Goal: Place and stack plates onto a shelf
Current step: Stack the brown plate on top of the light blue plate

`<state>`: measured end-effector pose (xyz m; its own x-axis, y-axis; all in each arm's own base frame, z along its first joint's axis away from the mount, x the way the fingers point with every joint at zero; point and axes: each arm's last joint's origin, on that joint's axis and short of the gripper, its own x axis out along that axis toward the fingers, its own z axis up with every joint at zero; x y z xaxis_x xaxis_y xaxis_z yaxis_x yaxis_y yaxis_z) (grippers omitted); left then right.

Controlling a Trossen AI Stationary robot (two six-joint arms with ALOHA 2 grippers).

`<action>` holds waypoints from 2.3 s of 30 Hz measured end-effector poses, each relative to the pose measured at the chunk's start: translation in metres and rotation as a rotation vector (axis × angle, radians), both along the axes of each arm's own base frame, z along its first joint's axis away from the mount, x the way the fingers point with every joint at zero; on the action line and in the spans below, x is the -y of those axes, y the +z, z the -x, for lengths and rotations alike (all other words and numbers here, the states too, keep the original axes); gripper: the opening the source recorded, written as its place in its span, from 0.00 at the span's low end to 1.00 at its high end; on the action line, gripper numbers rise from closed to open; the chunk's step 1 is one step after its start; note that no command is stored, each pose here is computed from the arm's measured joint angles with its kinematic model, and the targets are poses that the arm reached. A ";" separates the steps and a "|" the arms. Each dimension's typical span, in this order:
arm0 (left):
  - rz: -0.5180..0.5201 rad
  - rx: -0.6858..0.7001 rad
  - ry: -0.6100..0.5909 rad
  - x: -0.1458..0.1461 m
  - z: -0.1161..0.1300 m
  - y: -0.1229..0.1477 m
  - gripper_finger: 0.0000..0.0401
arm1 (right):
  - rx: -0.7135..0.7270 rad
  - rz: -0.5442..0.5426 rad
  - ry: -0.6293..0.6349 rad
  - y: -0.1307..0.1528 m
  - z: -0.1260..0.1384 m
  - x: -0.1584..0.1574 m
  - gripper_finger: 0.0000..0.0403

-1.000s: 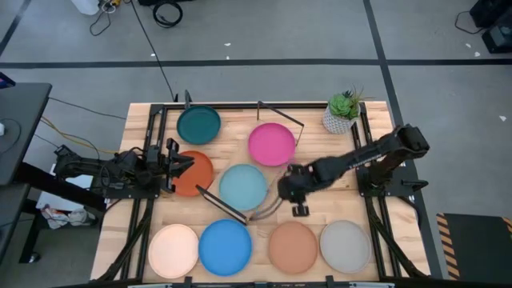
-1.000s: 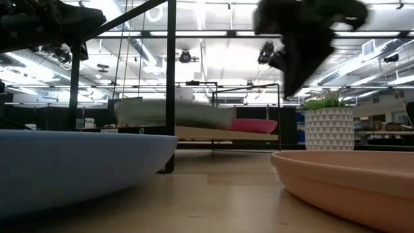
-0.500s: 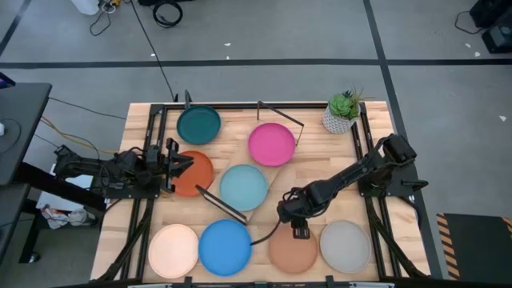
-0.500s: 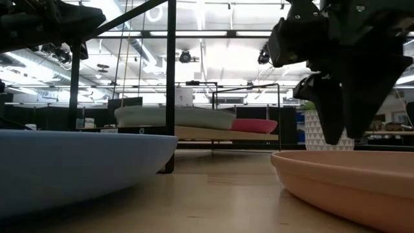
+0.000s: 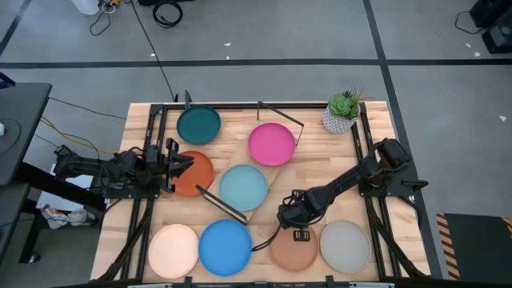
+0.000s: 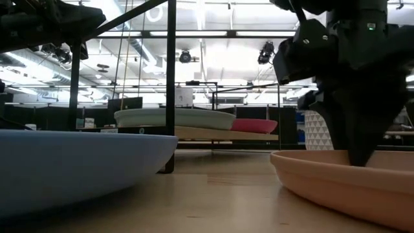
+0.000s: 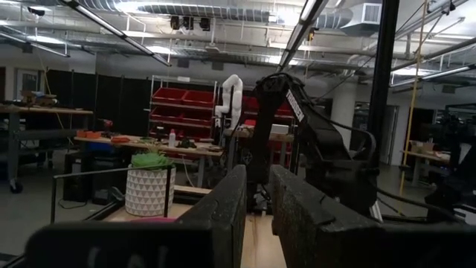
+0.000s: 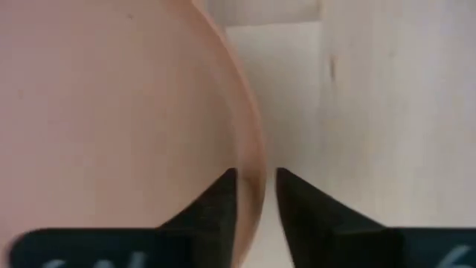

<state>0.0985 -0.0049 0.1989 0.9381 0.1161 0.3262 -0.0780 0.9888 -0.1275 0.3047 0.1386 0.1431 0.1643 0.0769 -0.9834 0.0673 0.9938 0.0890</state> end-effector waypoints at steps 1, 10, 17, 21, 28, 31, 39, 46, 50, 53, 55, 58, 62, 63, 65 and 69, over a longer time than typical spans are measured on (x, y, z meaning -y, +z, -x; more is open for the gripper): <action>0.000 0.000 0.000 0.000 0.000 0.000 0.17 | 0.001 0.002 -0.006 0.001 -0.001 0.002 0.17; 0.000 0.000 0.000 0.000 0.000 0.000 0.17 | 0.000 -0.015 -0.039 0.038 -0.008 0.025 0.05; 0.001 0.000 0.000 0.000 0.000 0.000 0.17 | 0.081 0.023 -0.045 0.097 -0.007 0.053 0.03; 0.003 0.000 -0.001 0.000 0.000 0.000 0.17 | 0.117 0.032 -0.061 0.119 -0.004 0.075 0.03; 0.051 0.006 -0.018 0.000 0.000 0.000 0.17 | 0.206 0.053 -0.101 0.146 -0.018 0.110 0.03; 0.094 0.011 -0.033 0.000 0.000 0.000 0.17 | 0.217 0.068 -0.111 0.153 -0.029 0.126 0.03; 0.109 0.012 -0.038 0.000 0.000 0.000 0.17 | 0.222 0.108 -0.123 0.159 -0.065 0.165 0.03; 0.108 0.013 -0.038 0.000 0.000 0.000 0.17 | 0.186 0.090 -0.062 0.147 -0.103 0.180 0.03; 0.108 0.013 -0.038 0.000 0.000 0.000 0.17 | 0.171 0.062 -0.023 0.138 -0.121 0.184 0.04; 0.108 0.013 -0.038 0.000 0.000 0.000 0.17 | 0.169 0.052 0.001 0.131 -0.134 0.187 0.04; 0.108 0.013 -0.038 0.000 0.000 0.000 0.17 | 0.172 0.042 0.015 0.127 -0.141 0.188 0.04; 0.108 0.013 -0.038 0.000 0.000 0.000 0.17 | 0.177 0.035 0.028 0.121 -0.149 0.190 0.04; 0.108 0.014 -0.038 0.000 0.000 0.000 0.17 | 0.181 0.000 0.043 0.111 -0.158 0.194 0.04; 0.107 0.014 -0.040 0.000 0.000 0.000 0.17 | 0.184 -0.004 0.043 0.108 -0.160 0.195 0.04; 0.107 0.014 -0.040 0.000 0.000 0.000 0.17 | 0.184 -0.003 0.045 0.105 -0.161 0.197 0.04; 0.107 0.014 -0.039 0.000 0.000 0.000 0.17 | 0.192 -0.008 0.055 0.099 -0.164 0.202 0.07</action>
<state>0.0985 -0.0050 0.1990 0.9381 0.1143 0.3270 -0.0370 0.9717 -0.2334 0.4691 -0.0632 0.2418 0.3440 0.0989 -0.9337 -0.0063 0.9947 0.1030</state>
